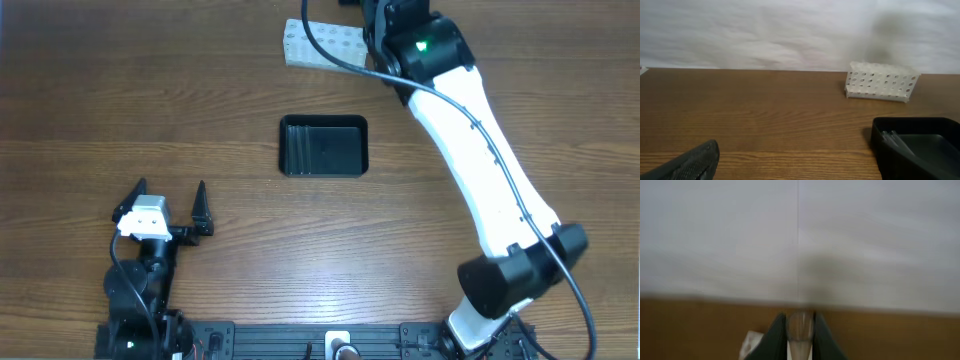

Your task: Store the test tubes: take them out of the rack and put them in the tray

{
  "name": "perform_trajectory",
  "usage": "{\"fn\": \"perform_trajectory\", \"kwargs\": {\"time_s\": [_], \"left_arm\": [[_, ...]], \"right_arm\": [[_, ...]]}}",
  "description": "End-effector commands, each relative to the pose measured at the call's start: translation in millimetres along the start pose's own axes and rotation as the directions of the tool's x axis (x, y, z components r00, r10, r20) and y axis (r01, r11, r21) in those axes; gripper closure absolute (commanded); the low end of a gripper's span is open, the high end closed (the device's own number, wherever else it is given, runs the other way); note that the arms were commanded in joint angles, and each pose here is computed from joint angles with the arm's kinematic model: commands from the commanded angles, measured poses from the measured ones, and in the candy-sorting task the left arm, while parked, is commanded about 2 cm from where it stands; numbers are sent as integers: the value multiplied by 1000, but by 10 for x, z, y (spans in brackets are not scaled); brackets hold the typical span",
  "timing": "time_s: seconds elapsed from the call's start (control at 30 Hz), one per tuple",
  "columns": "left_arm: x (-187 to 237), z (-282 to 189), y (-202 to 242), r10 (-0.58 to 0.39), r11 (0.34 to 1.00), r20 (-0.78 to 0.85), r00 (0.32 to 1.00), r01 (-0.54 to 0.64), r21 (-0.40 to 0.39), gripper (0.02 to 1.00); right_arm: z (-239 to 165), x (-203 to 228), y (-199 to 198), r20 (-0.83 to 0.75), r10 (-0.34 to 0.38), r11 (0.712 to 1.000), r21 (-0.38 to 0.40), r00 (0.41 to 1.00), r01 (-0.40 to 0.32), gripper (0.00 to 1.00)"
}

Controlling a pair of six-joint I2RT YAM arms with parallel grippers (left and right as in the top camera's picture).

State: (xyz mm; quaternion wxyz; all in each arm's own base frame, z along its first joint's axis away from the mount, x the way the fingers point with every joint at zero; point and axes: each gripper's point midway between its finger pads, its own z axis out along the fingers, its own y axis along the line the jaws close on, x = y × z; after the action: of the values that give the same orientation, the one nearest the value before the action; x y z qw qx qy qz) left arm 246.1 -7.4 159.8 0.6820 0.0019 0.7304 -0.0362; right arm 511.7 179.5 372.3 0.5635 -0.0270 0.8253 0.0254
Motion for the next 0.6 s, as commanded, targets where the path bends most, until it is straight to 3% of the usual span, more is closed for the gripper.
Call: {"fn": "perform_trajectory", "kwargs": {"time_s": [0.03,0.23,0.37,0.6], "left_arm": [[11,-2,-16,14,1000,1,1000,-14,12,18],[11,-2,-16,14,1000,1,1000,-14,12,18],[11,-2,-16,14,1000,1,1000,-14,12,18],[11,-2,-16,14,1000,1,1000,-14,12,18]], "right_arm": [[25,717,190,-259,77,996,-33,963,-89,923],[95,1799,446,-588,83,981,-92,805,-168,961],[271,2378,512,-685,88,981,-67,723,-183,965],[386,2941,618,-769,51,988,-53,637,-143,936]]}}
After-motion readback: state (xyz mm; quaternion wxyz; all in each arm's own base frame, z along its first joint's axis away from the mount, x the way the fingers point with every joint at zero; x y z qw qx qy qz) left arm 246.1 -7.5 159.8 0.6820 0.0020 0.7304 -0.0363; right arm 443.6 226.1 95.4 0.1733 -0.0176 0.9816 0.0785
